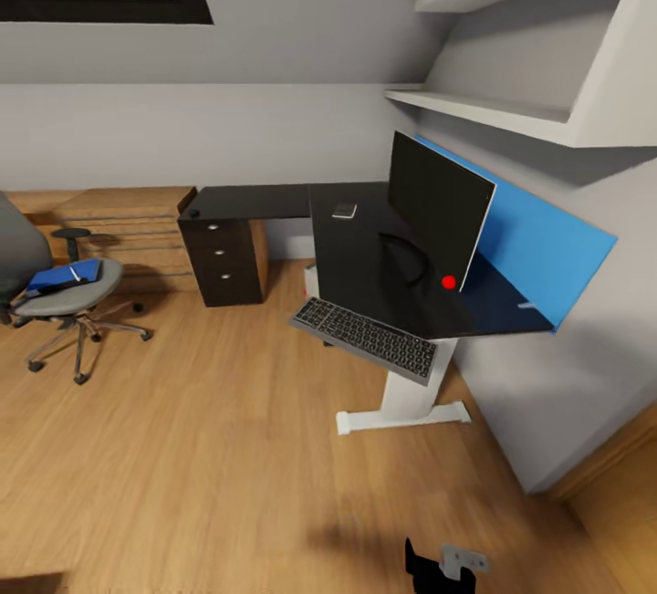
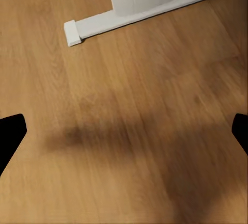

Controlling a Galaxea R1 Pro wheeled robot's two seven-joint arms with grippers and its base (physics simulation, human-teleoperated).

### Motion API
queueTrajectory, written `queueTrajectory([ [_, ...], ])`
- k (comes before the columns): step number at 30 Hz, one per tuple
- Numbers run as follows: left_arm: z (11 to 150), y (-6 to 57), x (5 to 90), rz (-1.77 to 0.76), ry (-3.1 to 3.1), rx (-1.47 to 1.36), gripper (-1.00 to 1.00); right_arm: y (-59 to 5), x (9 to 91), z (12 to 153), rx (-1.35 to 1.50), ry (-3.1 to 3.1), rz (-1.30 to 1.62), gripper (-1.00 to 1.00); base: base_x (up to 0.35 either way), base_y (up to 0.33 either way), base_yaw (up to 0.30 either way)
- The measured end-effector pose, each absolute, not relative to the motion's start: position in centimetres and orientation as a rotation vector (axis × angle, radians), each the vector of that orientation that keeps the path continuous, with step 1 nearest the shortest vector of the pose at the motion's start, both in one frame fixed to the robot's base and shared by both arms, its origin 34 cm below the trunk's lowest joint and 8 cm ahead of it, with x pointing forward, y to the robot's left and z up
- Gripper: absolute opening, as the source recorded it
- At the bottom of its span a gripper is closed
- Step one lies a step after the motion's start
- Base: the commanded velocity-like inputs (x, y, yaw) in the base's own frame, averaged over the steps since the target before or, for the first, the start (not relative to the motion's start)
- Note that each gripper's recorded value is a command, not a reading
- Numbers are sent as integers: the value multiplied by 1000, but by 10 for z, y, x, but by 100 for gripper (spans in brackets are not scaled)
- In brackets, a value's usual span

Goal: In the bedroom, organize the workspace by keeping the computer under the desk, ensuring the monitor is on the desk, placing the keyboard on the desk next to the monitor, placing the mouse on the desk next to the keyboard, moving the folder from the swivel chair onto the desk next to the mouse, stacking the notebook on top of the folder with the pen on top of the notebook, and positioning the swivel chair next to the desk.

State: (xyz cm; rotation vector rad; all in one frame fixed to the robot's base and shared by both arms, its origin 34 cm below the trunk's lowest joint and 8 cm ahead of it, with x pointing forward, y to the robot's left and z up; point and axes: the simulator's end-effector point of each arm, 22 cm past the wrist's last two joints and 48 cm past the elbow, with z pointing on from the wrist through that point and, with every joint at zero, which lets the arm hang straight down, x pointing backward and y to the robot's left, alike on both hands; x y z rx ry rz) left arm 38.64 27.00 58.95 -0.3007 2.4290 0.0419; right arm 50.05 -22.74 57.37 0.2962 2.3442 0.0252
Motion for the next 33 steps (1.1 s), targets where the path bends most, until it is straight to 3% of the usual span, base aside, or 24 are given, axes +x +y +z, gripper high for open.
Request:
queueTrajectory([
  [9, 589, 271, 386, 45, 2429, -303, 100, -231, 504, 578, 294, 2315, 8, 100, 0, 51, 282],
  [22, 592, 272, 388, 45, 2419, -304, 100, -234, 516, 593, 290, 2235, -1, 100, 20, 281, 239],
  [33, 596, 272, 393, 43, 2403, -303, 100, -235, 522, 601, 283, 2211, -1, 100, 211, 274, 128],
])
